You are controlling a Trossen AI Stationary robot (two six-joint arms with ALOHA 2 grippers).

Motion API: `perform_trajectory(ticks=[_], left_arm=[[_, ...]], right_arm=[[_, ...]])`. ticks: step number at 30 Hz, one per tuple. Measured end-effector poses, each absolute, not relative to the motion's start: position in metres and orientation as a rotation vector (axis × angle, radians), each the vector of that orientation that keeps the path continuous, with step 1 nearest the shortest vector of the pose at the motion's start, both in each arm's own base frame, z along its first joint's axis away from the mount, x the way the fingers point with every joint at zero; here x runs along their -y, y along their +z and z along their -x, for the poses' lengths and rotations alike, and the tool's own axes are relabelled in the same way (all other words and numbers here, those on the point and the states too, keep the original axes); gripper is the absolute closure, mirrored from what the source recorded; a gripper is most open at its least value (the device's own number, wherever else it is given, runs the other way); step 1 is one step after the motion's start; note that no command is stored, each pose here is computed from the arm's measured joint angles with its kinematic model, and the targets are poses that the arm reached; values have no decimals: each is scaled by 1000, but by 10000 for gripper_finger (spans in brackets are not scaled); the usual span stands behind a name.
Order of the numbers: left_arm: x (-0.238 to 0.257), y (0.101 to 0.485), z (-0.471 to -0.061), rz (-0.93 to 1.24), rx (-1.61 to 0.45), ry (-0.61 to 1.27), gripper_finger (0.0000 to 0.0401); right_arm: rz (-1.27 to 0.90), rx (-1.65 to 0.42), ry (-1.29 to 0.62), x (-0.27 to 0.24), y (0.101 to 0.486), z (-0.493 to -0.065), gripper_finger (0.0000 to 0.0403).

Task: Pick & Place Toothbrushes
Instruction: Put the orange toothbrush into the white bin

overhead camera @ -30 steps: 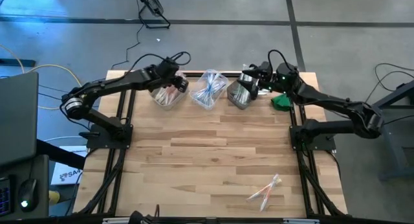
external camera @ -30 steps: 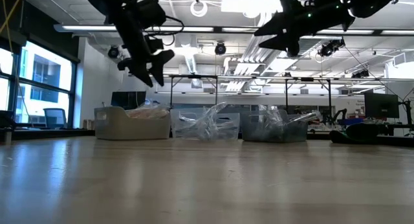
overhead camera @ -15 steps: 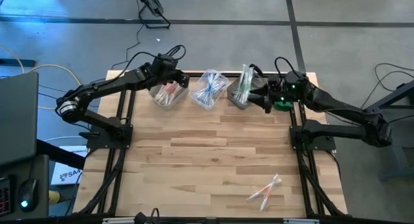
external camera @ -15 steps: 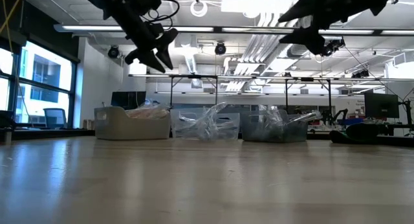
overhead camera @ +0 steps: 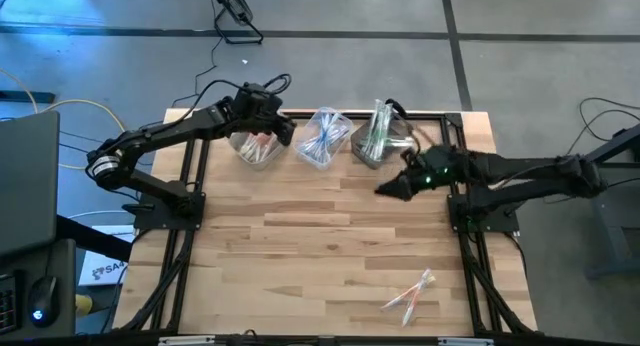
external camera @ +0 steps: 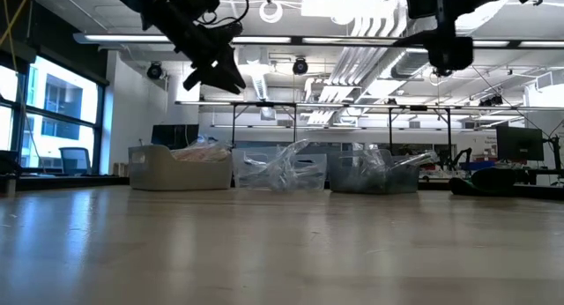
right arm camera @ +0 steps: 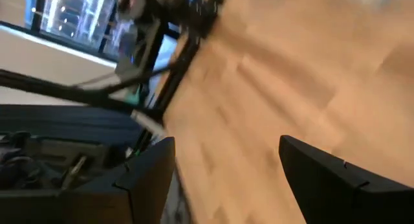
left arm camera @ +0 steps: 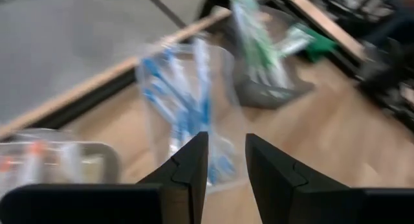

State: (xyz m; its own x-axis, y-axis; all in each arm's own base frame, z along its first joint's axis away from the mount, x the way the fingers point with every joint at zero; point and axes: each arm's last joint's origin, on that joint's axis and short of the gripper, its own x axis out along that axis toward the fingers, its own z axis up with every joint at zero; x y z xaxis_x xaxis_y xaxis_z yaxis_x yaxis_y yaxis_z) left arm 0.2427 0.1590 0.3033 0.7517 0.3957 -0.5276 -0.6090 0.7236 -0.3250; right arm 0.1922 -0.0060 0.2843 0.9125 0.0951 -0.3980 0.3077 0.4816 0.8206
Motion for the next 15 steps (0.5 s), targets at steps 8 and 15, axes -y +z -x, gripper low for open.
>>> perform_trajectory(ticks=[8,15], left_arm=[[-154,303,-244,560,-466,420,302],[-154,303,-244,558,-469,412,302]], right_arm=[[-1356,-724,-120,-46,257,-210,133],[-1550,-1134,-266,-92,224,-205,133]])
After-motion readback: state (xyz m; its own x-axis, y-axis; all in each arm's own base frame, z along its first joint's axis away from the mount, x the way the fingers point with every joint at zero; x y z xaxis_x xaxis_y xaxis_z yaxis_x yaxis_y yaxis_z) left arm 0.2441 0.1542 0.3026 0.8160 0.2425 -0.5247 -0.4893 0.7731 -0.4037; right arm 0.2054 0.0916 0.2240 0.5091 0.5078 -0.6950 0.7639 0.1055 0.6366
